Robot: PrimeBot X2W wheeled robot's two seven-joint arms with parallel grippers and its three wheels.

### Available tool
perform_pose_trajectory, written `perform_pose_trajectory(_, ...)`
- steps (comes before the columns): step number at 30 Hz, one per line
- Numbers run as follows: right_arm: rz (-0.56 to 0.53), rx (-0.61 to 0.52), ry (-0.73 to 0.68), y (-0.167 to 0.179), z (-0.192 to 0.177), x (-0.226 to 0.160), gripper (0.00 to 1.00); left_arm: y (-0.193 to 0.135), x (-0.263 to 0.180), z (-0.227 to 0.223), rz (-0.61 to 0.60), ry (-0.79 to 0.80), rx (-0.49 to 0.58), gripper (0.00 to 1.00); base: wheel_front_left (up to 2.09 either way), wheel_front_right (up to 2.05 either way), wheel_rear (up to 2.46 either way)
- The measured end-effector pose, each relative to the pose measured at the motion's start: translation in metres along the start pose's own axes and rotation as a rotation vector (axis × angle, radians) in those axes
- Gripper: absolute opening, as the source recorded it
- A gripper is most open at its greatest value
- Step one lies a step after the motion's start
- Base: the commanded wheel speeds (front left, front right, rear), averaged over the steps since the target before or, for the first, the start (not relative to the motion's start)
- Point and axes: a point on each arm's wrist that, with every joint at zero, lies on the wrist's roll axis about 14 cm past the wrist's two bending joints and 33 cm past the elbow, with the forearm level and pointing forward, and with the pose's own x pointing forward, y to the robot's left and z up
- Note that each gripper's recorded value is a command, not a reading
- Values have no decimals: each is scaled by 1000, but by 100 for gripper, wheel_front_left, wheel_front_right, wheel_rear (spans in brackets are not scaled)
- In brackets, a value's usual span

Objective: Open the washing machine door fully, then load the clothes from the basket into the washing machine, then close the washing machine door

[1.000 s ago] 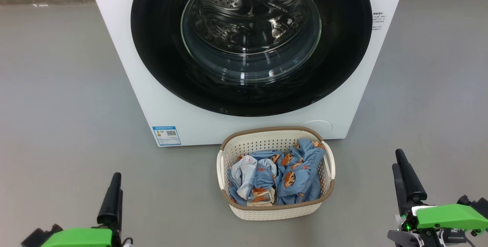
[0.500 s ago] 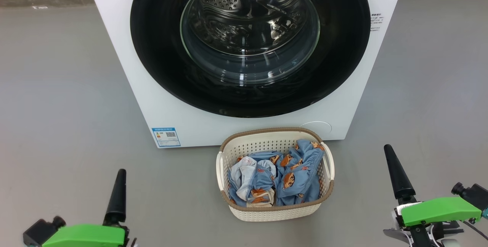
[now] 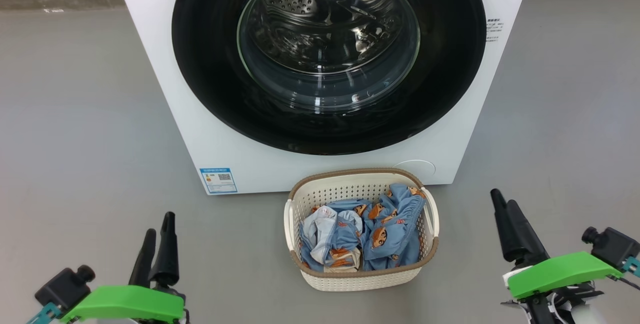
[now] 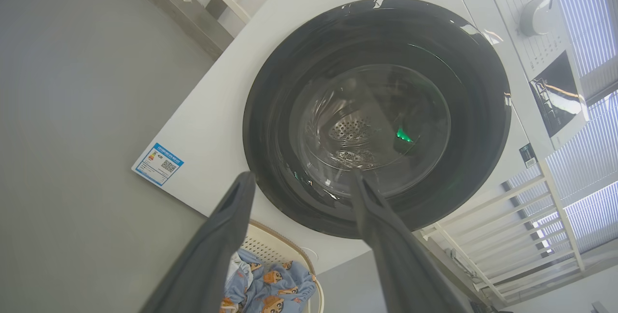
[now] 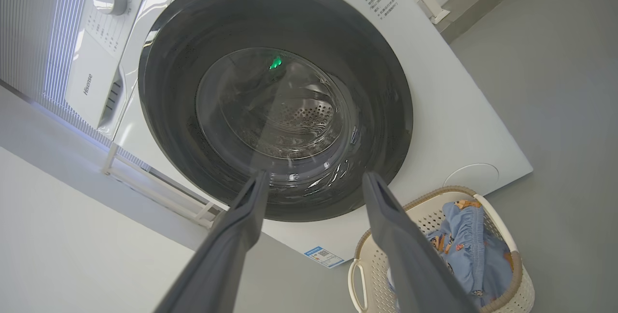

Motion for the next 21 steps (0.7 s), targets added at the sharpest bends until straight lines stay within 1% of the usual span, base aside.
perform_pose_trajectory(3,17,-82,17,3,-3,0,100,-3,0,-1,-13,4,69,100,0,0,0)
perform_pose_trajectory(13,67,-259,7,13,-1,5,100,-10,-1,-6,-60,19,328,100,0,0,0)
perform_pose_trajectory(16,74,-316,11,13,-2,6,100,-12,-1,-9,-73,26,394,100,0,0,0)
perform_pose_trajectory(21,77,-377,18,12,-5,6,100,-14,-1,-9,-87,22,466,100,0,0,0)
